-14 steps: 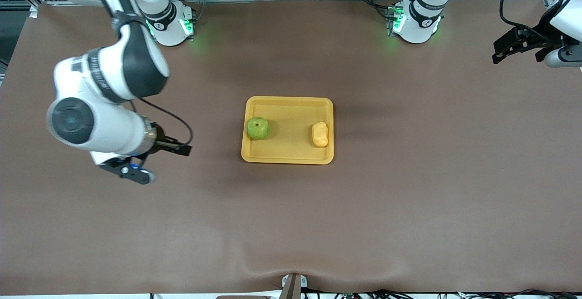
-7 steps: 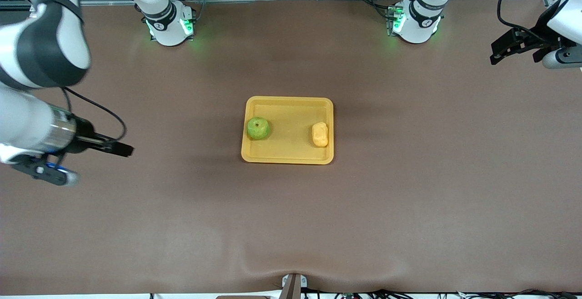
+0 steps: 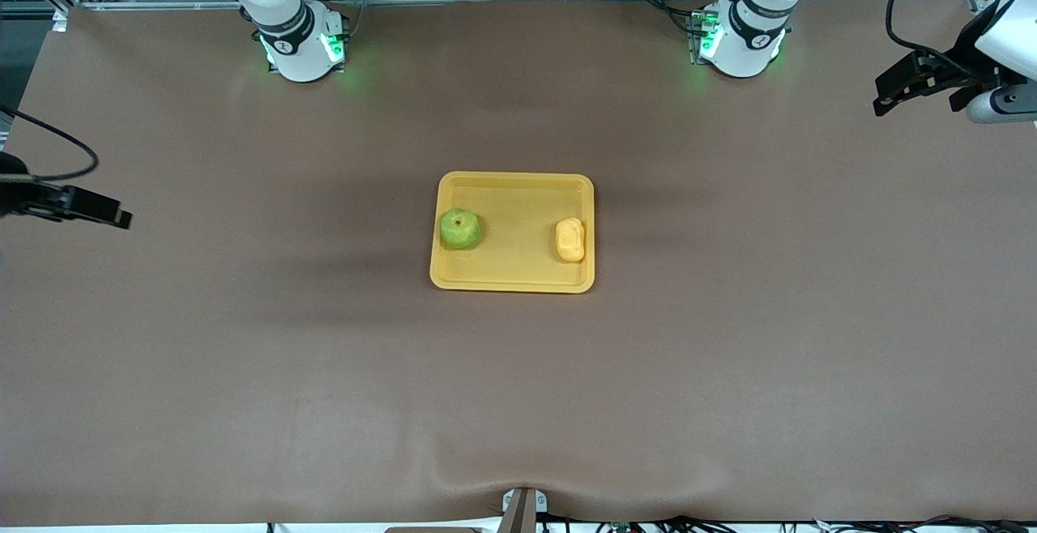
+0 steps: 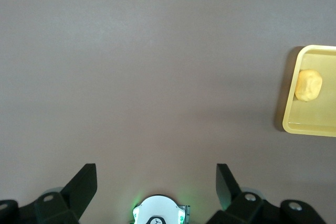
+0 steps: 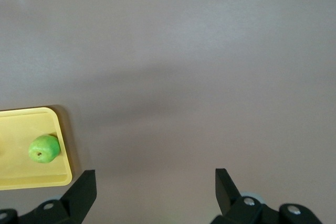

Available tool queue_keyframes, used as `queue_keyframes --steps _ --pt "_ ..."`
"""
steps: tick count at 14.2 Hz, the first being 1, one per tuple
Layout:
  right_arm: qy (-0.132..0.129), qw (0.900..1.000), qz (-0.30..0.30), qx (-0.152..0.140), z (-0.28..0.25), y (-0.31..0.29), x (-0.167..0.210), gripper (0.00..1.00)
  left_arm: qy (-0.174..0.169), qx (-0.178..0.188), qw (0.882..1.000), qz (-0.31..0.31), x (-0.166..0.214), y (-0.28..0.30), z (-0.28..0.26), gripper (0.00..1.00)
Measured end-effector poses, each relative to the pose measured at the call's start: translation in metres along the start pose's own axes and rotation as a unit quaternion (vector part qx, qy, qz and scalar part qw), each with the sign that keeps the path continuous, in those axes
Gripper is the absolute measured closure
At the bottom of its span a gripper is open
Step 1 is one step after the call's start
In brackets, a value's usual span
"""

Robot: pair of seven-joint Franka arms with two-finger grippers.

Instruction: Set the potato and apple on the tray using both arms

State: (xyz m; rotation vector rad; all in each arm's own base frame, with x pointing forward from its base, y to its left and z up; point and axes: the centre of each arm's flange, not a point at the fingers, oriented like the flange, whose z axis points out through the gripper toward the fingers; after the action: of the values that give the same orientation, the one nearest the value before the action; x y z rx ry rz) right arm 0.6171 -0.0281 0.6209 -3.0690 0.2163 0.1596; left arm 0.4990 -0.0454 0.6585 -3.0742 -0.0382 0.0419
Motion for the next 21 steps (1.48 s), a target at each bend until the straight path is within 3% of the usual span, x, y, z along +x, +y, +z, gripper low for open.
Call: queue_keyframes --steps 4,10,21 --pt "0.026 1.000 -0.003 0.006 -0.013 0.000 -0.027 0.00 0.000 0.000 1.000 -0.001 0.000 0.000 0.000 0.00" --pt "0.041 0.999 -0.006 0.011 -0.011 0.005 -0.076 0.00 -0.001 0.000 1.000 -0.001 0.001 0.000 0.001 0.00" --pt "0.040 0.998 -0.047 -0.004 -0.011 0.006 -0.082 0.00 0.005 -0.002 1.000 -0.001 0.008 0.000 -0.001 0.00"
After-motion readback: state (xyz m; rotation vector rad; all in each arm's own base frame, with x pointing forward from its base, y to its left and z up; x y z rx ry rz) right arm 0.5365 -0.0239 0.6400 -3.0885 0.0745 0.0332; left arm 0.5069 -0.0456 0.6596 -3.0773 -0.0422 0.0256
